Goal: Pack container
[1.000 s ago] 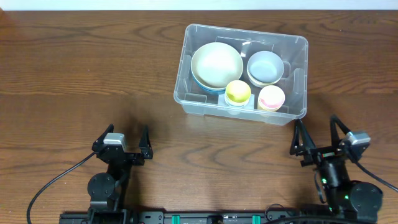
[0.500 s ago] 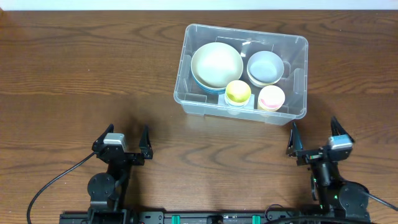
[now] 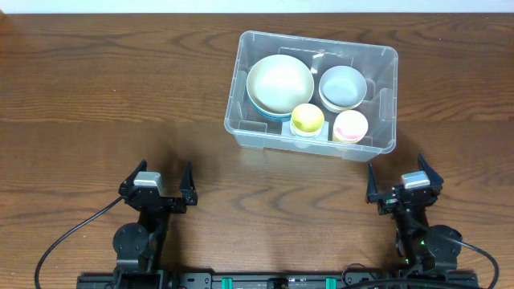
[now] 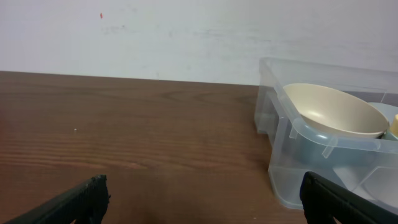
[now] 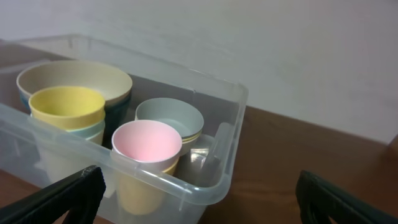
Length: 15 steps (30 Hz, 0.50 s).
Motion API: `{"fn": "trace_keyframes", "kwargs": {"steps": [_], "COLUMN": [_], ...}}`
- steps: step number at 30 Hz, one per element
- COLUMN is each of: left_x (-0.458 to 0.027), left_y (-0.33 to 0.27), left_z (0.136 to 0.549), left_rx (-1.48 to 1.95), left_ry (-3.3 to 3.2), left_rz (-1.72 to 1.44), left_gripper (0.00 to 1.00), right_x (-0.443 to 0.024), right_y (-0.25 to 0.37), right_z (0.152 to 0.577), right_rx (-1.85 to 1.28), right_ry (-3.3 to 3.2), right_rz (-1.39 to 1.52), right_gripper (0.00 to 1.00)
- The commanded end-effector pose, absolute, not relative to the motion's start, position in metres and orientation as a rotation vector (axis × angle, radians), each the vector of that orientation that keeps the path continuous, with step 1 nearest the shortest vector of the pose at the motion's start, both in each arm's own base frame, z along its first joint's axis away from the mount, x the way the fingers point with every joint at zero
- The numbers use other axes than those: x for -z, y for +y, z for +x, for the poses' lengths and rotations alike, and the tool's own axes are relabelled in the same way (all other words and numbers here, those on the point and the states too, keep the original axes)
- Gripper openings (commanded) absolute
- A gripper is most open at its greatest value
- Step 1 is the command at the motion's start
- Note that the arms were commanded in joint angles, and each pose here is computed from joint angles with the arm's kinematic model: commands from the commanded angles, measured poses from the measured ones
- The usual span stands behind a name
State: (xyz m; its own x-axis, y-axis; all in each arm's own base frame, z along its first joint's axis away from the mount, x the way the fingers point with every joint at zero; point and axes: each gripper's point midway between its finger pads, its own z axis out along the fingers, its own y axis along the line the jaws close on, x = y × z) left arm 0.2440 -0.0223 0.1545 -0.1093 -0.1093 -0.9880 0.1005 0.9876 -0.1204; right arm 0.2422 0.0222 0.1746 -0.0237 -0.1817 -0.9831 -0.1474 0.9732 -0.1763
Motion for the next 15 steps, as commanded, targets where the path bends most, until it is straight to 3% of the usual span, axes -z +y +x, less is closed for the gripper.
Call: {"fn": "trace_keyframes", "kwargs": {"steps": [1,15], "left_x": [-0.14,-0.14], "left_y": [-0.024,-0.024], "left_z": [0.243,0.243], "left_rx": [0.177,0.177], "left_ry": [1.715,1.715], "left_rz": [0.014,0.014], "left_gripper": [0.98,0.98], "right_x": [-0.172,-0.161], "right_y": [0.03,0.029], "right_z": [0.241,0.242], "right_rx": [0.085,0.112], "right_ry": [1.577,1.592], "right_rz": [-0.38,-0.412], "right_gripper": [0.99,0.99]}}
